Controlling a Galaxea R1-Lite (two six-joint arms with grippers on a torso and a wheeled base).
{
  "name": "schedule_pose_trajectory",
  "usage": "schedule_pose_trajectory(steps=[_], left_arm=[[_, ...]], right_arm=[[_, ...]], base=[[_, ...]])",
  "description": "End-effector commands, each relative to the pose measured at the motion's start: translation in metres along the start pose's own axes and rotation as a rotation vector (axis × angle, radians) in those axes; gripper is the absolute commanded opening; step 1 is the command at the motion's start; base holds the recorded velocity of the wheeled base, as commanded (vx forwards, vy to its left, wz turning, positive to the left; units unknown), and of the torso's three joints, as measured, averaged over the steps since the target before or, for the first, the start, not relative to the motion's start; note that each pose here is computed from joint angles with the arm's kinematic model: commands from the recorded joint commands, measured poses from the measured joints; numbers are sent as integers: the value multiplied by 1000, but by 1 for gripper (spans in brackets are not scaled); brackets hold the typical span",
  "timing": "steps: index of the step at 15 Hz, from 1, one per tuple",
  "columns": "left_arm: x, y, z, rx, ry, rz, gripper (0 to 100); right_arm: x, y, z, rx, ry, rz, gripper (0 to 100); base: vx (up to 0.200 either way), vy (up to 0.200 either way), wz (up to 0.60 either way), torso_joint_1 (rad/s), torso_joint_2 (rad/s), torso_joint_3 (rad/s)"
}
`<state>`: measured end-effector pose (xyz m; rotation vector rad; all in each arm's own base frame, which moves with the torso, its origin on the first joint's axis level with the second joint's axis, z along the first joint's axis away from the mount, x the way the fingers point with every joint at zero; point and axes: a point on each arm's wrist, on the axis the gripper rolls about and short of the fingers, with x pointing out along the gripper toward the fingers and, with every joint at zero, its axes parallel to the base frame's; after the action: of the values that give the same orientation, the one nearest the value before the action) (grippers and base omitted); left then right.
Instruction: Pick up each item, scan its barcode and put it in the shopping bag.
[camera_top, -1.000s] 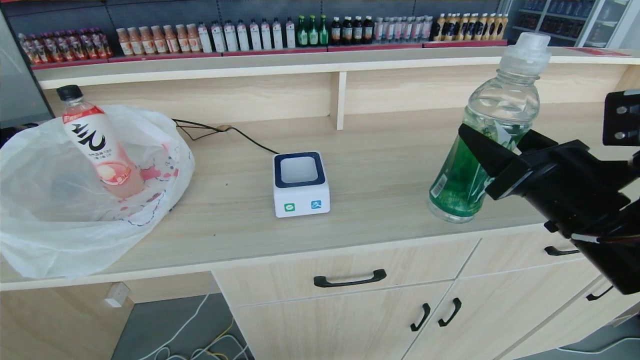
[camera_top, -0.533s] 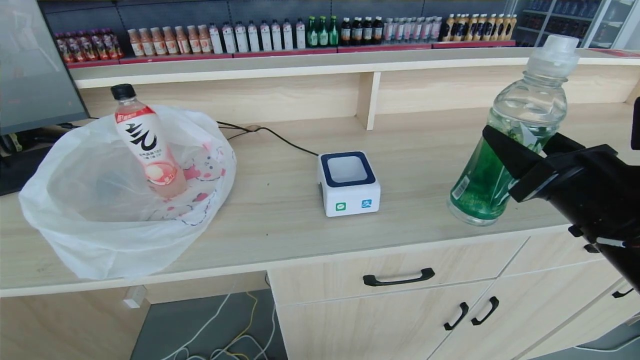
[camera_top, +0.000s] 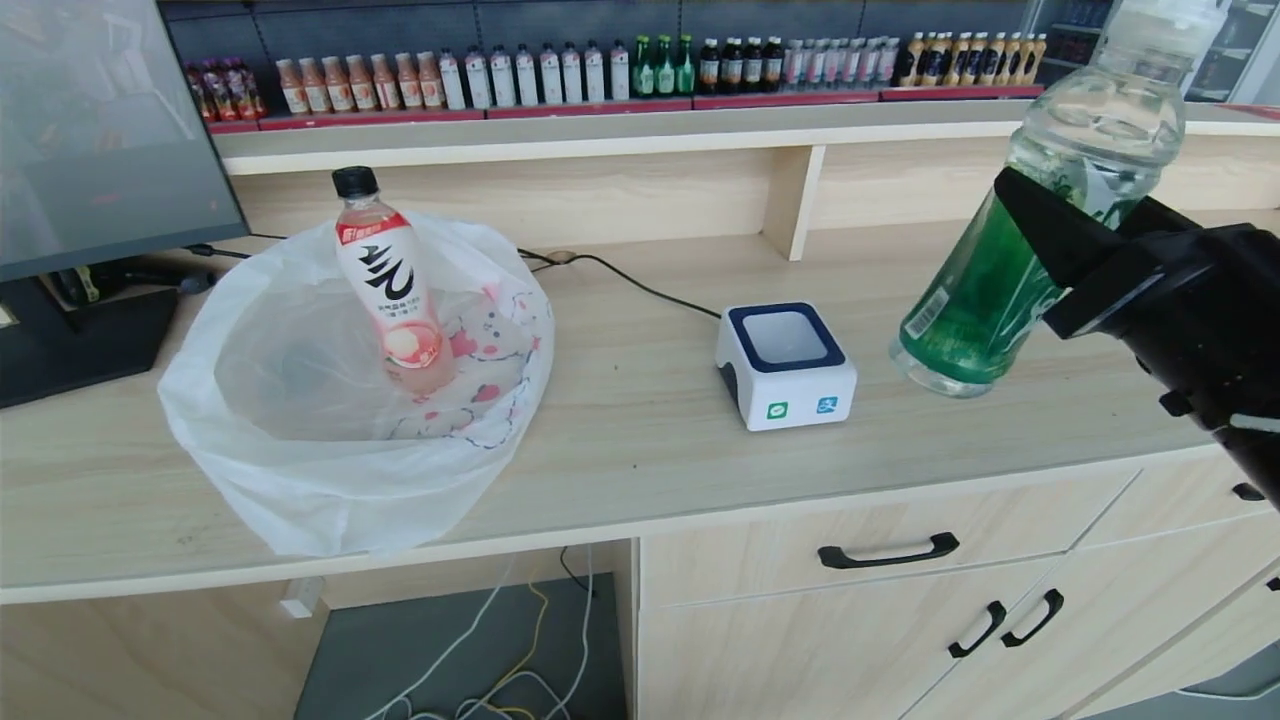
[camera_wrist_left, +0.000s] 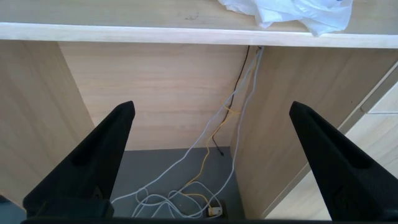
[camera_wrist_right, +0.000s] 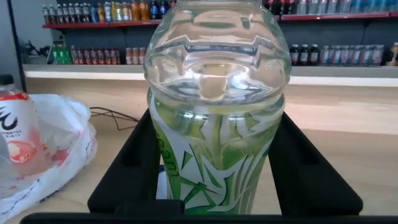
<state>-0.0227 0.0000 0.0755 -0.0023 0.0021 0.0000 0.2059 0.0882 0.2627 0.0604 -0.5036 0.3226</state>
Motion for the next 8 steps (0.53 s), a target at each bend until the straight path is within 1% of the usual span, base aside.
schedule_pose_trajectory(steps=[1,3,4,7,8], left_arm=[[0,0,0,-1,1,2,100],[0,0,0,-1,1,2,100],[0,0,0,1,1,0,100],[0,0,0,1,1,2,100],[0,0,0,1,1,2,100]], right_arm=[[15,0,8,16,-39,-2,0],[32,2,9,38,-55,17,0],[33,3,6,35,-43,24,0],[34,8,2,-33,-20,41,0],[37,15,1,-66,-23,65,0]], base=[[0,0,0,0,0,0],[0,0,0,0,0,0],[0,0,0,0,0,0],[0,0,0,0,0,0],[0,0,0,0,0,0]])
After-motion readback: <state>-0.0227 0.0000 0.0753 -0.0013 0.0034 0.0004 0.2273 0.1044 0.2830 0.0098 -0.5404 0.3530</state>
